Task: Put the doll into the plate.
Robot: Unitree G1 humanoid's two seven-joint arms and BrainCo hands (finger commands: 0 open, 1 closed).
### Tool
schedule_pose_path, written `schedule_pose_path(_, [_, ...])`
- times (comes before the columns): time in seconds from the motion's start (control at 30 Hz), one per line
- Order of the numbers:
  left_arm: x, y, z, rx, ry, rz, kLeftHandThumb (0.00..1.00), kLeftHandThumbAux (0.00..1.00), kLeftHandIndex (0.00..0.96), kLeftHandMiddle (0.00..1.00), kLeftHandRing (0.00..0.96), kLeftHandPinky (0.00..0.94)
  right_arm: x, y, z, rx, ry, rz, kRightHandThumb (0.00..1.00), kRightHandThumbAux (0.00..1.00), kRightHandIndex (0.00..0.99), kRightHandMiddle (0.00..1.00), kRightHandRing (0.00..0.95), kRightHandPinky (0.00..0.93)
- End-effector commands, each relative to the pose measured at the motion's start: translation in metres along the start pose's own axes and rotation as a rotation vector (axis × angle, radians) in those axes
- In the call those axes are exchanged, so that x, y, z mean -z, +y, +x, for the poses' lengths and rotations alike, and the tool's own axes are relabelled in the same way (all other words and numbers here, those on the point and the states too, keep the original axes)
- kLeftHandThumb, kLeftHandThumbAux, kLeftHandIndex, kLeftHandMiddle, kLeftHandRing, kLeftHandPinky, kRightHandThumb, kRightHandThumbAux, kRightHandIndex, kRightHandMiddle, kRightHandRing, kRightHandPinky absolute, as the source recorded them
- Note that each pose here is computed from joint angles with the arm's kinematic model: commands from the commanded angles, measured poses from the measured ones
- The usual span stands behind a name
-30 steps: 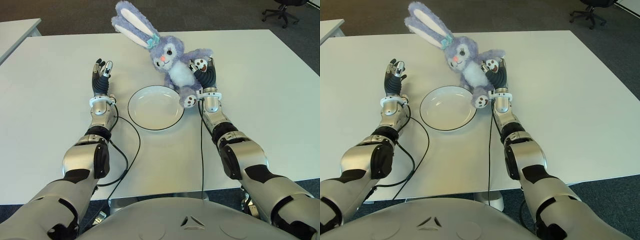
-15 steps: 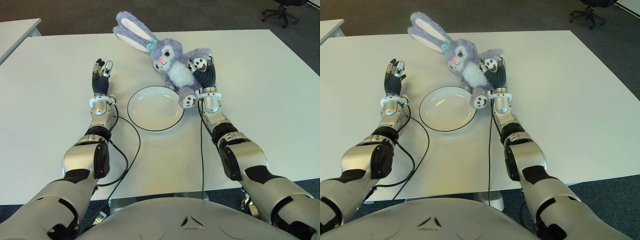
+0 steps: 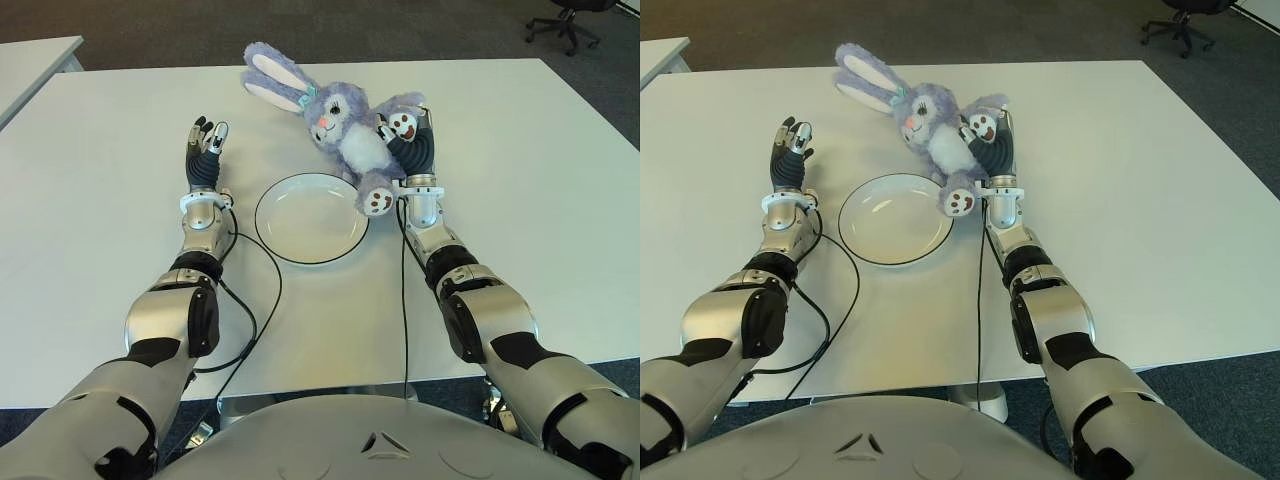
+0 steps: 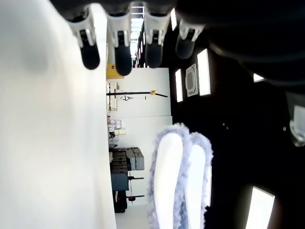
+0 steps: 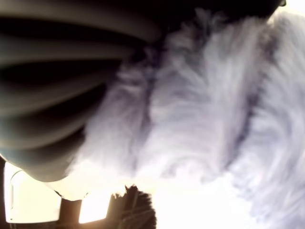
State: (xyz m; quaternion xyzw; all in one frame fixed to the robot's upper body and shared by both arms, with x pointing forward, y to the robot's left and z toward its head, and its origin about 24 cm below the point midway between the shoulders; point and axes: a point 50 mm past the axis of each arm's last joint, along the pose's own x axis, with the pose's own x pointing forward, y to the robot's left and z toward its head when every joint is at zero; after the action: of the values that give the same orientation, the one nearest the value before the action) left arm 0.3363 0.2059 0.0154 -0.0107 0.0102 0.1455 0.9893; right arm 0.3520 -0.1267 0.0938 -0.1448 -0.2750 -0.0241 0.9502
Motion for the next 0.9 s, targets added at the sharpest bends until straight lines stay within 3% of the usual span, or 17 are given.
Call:
schedule_pose_path(0.03, [0.0585,0.0069,-0.0376,-0.012,0.255,0.023,0.000,0.400,0.000,0.101,0.128,0.160,0.0020,-0.0006,-0.0053,-0.006,-0.004,-0.013,0.499,0.726,0.727,0.859,0.875,0.844])
schedule_pose_path(0.63, [0.0587,0.0069,-0.0378,-0.018,0.255,0.023,0.000,0.397,0.000,0.120,0.158,0.175,-0.0015,-0.0034,-0.0020,0.010,-0.028,-0.009,0.510,0.718,0.702,0.846,0.865,0.844])
schedule_pose_path(0.73, [0.0587,0.0069,-0.0380,-0.014,0.253,0.025,0.000,0.396,0.000,0.109,0.143,0.132,-0.0018,-0.0038,-0.0016,0.012,-0.030,-0.008,0.502,0.714,0.704,0.849,0.868,0.850])
schedule_pose_path(0.9, [0.0595,0.0072,-0.0383,-0.016,0.261,0.015,0.000,0.397,0.000,0.104,0.126,0.136,-0.0033,-0.0043,-0.0006,0.022,-0.040,-0.014,0.507,0.715,0.697,0.848,0.865,0.850])
